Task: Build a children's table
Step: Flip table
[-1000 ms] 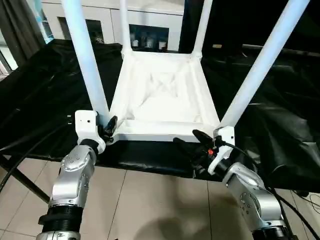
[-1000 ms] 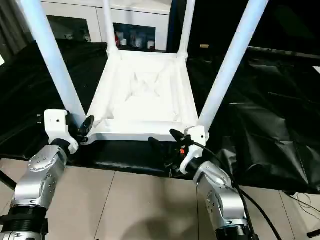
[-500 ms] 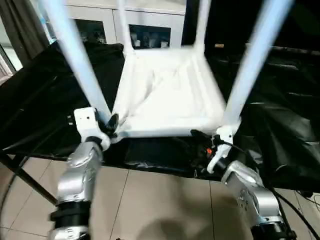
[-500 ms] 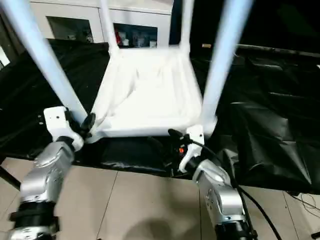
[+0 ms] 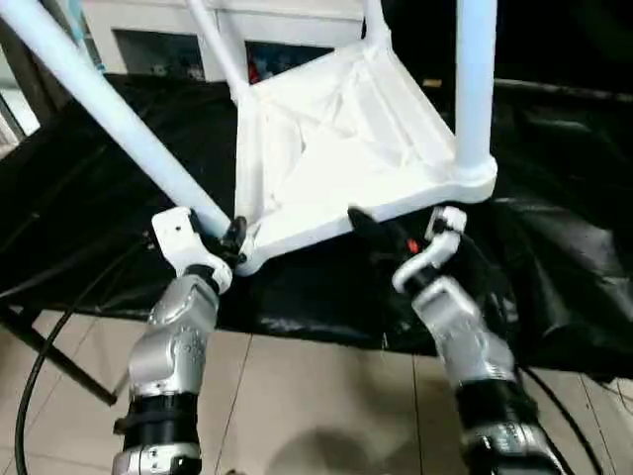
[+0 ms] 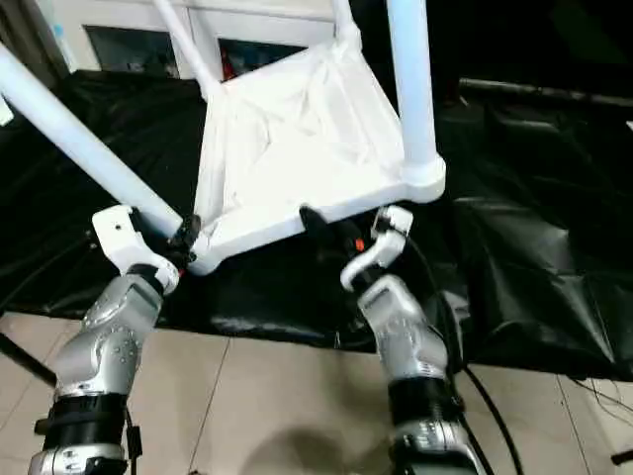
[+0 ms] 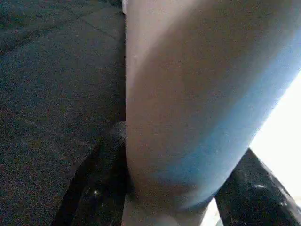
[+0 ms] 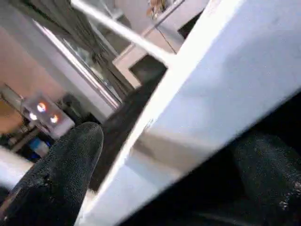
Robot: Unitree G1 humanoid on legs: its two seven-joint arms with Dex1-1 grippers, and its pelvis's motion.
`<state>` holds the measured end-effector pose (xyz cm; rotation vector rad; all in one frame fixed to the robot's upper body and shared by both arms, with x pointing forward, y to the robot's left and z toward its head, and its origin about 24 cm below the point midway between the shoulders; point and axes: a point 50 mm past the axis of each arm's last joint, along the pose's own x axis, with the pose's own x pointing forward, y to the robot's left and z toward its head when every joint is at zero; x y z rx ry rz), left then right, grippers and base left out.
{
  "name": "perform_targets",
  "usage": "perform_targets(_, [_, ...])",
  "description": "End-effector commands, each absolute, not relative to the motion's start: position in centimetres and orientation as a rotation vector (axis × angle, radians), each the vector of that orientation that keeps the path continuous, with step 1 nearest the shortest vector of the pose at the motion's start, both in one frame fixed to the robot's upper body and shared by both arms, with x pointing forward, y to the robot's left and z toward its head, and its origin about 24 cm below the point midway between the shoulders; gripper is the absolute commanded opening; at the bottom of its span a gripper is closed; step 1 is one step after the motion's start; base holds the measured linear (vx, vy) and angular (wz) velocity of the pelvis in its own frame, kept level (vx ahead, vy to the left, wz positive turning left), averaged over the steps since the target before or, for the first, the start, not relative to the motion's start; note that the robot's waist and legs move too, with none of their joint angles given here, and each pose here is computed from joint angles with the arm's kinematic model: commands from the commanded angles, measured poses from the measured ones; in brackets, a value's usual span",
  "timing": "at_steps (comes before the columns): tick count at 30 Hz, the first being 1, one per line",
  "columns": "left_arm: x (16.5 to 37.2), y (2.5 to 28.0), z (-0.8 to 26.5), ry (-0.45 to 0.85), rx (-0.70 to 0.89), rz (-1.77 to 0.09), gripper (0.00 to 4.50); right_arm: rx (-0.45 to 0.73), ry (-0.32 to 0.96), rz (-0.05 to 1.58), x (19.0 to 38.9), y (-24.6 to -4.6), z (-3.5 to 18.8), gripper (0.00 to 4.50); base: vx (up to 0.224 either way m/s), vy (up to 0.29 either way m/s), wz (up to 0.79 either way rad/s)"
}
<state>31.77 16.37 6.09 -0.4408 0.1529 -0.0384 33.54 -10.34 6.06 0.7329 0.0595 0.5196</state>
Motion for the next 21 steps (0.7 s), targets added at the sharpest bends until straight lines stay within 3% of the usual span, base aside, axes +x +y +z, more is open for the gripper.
perform_targets(1, [31.6,15.0,5.6,0.186,-0.528,-0.075,2.13,0.752,0.044,0.473,34.8,-10.0,6.7,4.5,0.0,0.0,0.0])
perform_targets(4, [31.4,14.7,5.7,0.186,-0.528,-0.087,2.13,0.756,0.09,0.417,35.6,-9.8,6.4,4.5,0.0,0.0,0.0])
perform_targets(10, [30.9,14.1,5.6,0.2,-0.527,-0.112,2.13,0.885,0.098,0.432,36.9,-9.0,7.2,4.5,0.0,0.0,0.0])
perform_targets(15, [30.5,13.5,5.4,0.214,-0.544,-0.136,2.13,0.872,0.088,0.435,37.6,-8.4,7.8,4.5,0.0,0.0,0.0])
perform_targets(21, [30.4,13.2,5.5,0.215,-0.543,-0.158,2.13,0.853,0.094,0.428,37.8,-8.2,7.7,3.95,0.0,0.0,0.0])
